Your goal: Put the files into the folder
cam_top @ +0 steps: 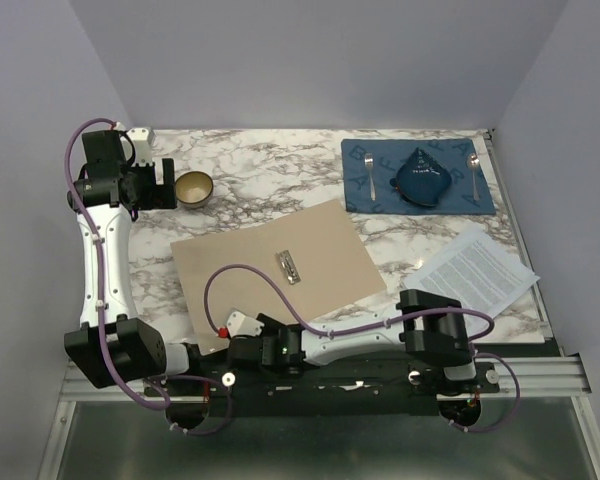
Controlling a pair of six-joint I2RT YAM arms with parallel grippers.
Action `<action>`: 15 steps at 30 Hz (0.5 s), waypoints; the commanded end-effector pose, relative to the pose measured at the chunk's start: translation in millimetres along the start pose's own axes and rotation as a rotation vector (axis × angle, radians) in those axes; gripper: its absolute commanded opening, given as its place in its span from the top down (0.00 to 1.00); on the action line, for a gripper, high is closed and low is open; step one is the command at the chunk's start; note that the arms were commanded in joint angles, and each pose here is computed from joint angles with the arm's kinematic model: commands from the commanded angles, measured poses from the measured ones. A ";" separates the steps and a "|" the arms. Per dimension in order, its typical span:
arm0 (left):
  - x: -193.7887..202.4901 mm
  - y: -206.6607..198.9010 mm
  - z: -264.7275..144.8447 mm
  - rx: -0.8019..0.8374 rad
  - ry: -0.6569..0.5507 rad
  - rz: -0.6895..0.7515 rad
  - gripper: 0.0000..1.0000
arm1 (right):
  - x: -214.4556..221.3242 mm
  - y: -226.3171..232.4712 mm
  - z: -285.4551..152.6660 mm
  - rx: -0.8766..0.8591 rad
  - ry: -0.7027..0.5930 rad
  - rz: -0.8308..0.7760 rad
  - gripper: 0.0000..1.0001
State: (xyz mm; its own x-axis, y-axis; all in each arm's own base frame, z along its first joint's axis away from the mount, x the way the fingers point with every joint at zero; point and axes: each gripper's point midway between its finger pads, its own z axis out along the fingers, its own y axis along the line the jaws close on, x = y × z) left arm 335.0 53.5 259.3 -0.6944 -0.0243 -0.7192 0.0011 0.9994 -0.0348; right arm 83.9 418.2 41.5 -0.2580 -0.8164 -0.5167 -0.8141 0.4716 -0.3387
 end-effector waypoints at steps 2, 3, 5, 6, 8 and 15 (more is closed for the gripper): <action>4.4 -0.2 5.9 0.018 0.021 -0.013 0.01 | 7.3 -1.0 -28.2 -0.119 -0.022 0.077 0.34; 5.6 0.7 7.6 0.016 0.027 -0.011 0.01 | 7.0 -8.8 -30.3 -0.122 -0.027 0.111 0.34; 9.2 2.9 11.1 0.009 0.039 -0.010 0.01 | 5.1 -28.4 -45.8 -0.131 -0.076 0.196 0.34; 10.0 3.9 11.4 0.006 0.039 -0.006 0.01 | 2.5 -43.5 -46.7 -0.134 -0.089 0.253 0.35; 13.8 4.6 12.9 0.007 0.046 -0.005 0.01 | 7.1 -65.9 -43.0 -0.128 -0.088 0.353 0.36; 28.2 -1.9 14.2 0.041 0.067 -0.003 0.01 | -36.1 -158.1 -5.0 -0.054 -0.090 0.532 0.39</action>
State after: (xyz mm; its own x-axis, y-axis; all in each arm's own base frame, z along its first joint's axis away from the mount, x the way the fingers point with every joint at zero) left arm 331.8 55.3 231.0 -0.7431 -0.0349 -0.6683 -0.0033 0.9988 -0.0485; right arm 194.3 347.9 114.2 -0.5855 -0.4522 -0.6728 -0.6047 0.7964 -0.0091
